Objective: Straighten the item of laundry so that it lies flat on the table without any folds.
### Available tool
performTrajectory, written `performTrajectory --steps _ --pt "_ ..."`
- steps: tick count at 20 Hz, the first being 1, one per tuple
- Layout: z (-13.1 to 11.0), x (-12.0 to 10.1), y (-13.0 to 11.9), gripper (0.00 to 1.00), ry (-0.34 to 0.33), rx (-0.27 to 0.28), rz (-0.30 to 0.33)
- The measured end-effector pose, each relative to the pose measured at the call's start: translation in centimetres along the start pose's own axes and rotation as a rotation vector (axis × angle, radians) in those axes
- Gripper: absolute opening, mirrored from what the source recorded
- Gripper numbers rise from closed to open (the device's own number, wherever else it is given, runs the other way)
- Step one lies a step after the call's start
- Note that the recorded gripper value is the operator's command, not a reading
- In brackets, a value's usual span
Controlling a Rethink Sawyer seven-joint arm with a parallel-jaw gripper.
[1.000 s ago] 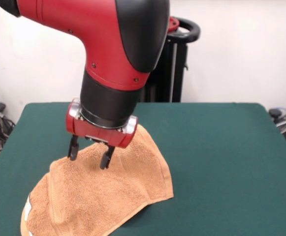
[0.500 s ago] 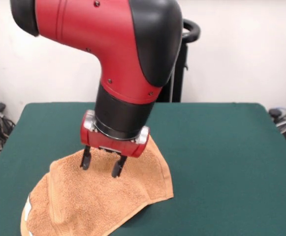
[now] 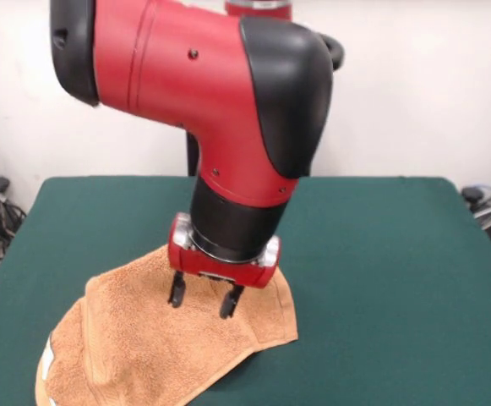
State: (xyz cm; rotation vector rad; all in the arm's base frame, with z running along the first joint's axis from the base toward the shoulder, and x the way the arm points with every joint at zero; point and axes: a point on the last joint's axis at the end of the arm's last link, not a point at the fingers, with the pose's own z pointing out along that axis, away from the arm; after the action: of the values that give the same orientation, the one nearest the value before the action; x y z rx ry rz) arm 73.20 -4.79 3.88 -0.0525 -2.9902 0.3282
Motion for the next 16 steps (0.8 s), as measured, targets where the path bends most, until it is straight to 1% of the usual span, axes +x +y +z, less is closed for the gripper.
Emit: performTrajectory --steps 4,9,14,16 --pt "1.2 0.3 1.5 1.0 0.015 -0.014 -0.009" --pt "2.6 0.6 2.6 1.0 0.021 -0.023 -0.016" --pt "3.5 1.0 3.2 1.0 0.021 -0.043 -0.008" --pt "4.0 1.4 3.6 1.0 0.03 -0.06 0.001"
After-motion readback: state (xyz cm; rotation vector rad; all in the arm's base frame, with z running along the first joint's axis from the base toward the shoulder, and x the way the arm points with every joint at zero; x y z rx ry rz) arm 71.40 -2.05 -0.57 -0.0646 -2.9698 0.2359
